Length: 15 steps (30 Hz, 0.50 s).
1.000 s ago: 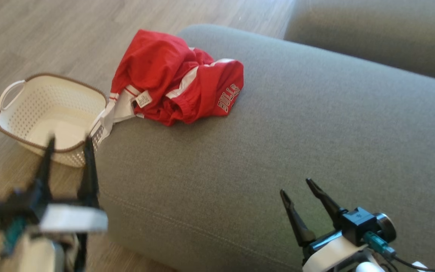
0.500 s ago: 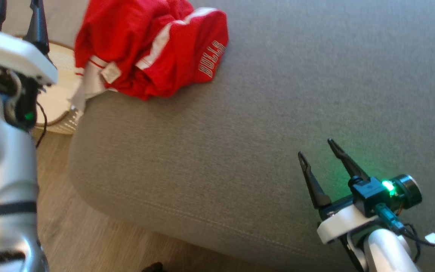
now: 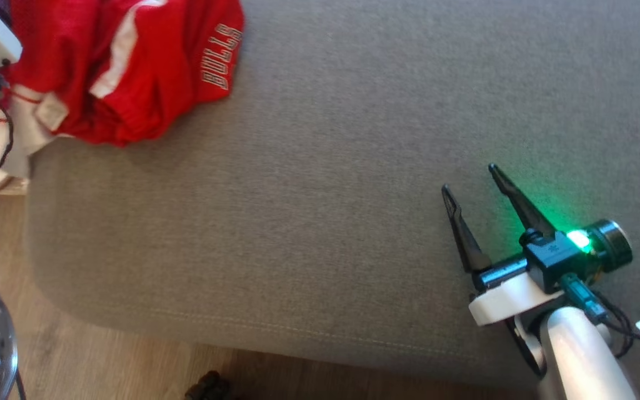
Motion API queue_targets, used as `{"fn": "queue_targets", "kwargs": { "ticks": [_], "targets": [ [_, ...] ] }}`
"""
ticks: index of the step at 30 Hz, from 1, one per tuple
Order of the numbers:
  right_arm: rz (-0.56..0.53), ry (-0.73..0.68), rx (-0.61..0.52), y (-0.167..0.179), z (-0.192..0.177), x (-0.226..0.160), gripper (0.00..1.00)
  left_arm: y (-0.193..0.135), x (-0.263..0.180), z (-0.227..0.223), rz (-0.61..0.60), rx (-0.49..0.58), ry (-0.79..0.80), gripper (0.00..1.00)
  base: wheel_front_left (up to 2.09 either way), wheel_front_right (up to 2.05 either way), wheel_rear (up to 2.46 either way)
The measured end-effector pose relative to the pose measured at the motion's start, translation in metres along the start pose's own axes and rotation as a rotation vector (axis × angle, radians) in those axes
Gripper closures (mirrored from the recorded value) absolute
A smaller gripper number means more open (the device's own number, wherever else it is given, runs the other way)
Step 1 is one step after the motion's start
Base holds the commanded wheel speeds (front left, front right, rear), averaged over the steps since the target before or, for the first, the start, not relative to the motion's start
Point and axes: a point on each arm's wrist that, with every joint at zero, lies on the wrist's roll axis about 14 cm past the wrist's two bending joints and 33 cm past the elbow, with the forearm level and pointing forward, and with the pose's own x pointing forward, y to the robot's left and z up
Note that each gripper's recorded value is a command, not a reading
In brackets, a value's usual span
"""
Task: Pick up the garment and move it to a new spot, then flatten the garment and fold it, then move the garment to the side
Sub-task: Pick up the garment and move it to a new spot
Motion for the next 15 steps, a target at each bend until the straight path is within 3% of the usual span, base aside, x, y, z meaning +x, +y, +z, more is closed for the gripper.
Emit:
{"fn": "queue_targets", "kwargs": {
  "ticks": [4,9,10,15],
  "targets": [
    [-0.041,0.013,0.003,-0.017,-0.009,0.000,0.00,-0.021,0.022,-0.059,-0.027,0.042,0.217,0.00,0.00,0.00,0.00],
    [-0.076,0.019,0.005,-0.029,-0.015,-0.002,0.00,-0.033,0.033,-0.096,-0.045,0.064,0.316,0.00,0.00,0.00,0.00],
    [-0.080,0.017,0.005,-0.031,-0.015,-0.003,0.00,-0.037,0.034,-0.101,-0.052,0.072,0.329,1.00,0.00,0.00,0.00],
    [-0.089,0.005,0.003,-0.034,-0.009,-0.003,0.00,-0.042,0.036,-0.087,-0.067,0.060,0.239,1.00,0.00,0.00,0.00]
  ]
}}
